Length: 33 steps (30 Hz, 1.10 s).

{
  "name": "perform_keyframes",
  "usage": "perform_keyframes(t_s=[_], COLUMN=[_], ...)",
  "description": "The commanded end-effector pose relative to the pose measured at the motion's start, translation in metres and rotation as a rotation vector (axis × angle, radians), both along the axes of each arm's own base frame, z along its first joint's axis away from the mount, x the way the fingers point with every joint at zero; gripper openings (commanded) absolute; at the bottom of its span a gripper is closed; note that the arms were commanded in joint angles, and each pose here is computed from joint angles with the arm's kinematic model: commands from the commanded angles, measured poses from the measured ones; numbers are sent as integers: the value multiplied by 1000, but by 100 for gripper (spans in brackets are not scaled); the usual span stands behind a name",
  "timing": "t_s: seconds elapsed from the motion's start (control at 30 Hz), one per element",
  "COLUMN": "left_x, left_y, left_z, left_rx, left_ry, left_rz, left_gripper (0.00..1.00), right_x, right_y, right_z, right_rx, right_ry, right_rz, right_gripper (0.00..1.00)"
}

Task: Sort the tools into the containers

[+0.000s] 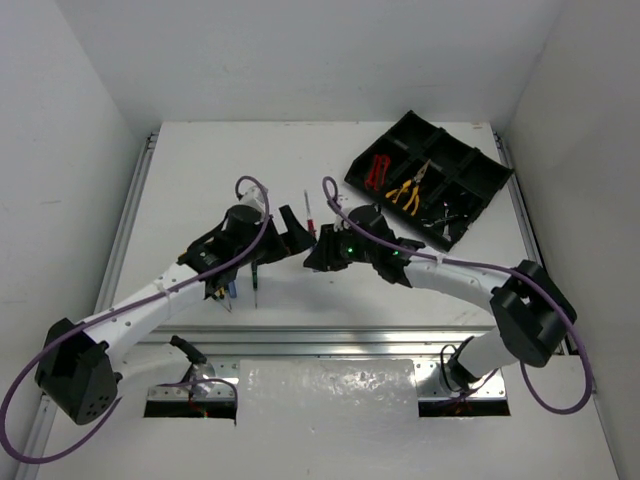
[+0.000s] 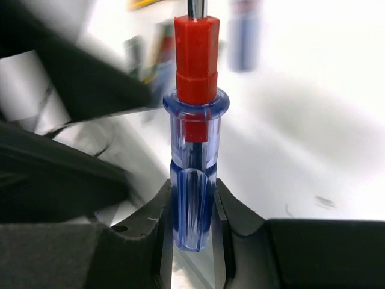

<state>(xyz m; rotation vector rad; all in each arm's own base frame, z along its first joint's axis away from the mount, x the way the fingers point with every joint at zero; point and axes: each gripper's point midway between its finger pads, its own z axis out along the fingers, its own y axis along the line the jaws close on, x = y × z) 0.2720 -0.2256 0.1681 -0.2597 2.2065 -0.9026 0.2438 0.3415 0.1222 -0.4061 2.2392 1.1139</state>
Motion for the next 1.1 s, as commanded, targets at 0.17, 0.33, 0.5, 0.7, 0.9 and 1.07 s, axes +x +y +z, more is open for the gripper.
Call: perform_keyframes(t_s=[0.17,0.33,0.5,0.7,0.9,1.07], left_x=[2,-18,-22,-24,-27,-27], left_y=[113,127,145,126,120,121], left_z=[88,70,33,28,33,34], left_rx=[425,531,639,576,532,532], left_ry=[-145,-172,-116,-152,-192,-193], left_rz=[358,265,305,205,178,180], left_gripper=[100,100,100,100,100,100], right_x=[118,178,237,278,296,297], right_y=[-206,-322,-400,-457,-487,-497], right_z=[-8,-17,-12,-6,-25,-34], right_rx=[-297,-535,-715,-790,-778,-785], right_ry=[59,143,164,167,201,221], right_rz=[-730,-981,-1119,-1252,-1276,-1279], right_gripper=[0,0,0,0,1,28])
